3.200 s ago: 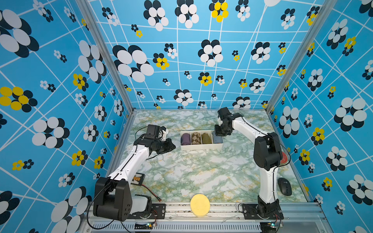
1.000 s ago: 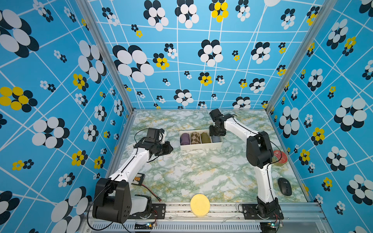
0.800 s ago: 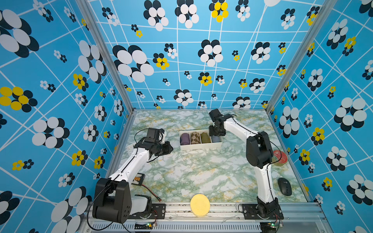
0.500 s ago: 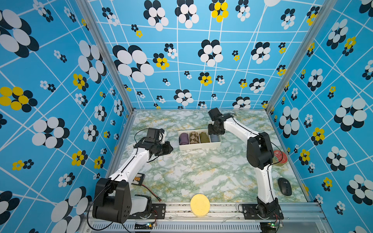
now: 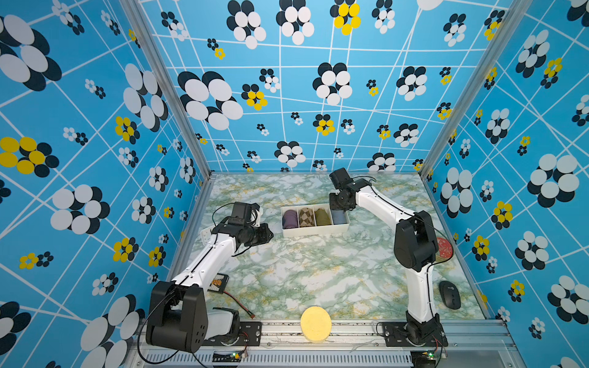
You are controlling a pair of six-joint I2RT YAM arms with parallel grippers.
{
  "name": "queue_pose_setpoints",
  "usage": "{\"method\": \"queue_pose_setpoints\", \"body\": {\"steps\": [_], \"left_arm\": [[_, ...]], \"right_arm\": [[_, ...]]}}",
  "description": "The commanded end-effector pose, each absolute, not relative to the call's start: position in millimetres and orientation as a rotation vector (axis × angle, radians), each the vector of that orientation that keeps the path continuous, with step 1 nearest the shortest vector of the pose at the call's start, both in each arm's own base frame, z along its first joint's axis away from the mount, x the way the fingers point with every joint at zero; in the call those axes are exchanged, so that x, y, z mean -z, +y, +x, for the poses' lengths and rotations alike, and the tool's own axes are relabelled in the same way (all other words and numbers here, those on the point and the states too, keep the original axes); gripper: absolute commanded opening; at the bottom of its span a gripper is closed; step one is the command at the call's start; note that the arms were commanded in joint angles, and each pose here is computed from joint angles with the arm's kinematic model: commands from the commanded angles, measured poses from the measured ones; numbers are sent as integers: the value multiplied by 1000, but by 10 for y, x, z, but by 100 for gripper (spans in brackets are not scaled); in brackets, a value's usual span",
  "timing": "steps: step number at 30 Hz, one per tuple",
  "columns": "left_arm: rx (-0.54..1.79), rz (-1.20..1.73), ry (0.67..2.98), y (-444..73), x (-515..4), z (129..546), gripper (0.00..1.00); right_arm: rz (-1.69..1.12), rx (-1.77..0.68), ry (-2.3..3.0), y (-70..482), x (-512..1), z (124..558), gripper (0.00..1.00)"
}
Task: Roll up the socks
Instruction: 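Open the right gripper and lift it out of the slot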
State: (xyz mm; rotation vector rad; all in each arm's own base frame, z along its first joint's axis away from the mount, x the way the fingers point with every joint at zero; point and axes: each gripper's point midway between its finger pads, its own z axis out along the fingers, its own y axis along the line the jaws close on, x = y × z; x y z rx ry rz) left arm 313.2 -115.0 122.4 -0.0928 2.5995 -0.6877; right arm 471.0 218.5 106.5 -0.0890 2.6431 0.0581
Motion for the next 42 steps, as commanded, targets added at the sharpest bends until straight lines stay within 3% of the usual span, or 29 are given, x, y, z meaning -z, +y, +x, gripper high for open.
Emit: {"method": "queue_pose_setpoints", "body": {"steps": [1,32,42], "left_arm": [[673,-78,2598,-1116,-1205,3131,23],[659,-81,2622,-1101,-1141,3114,23],[652,-85,2626,-1095,-1116,3120,23]], "right_arm": [[-76,-19,2626,2122,-1182,4640,16],[-94,-7,2701,2264,-703,4813,11],[-112,-94,2640,2367,-754,4929,11]]}}
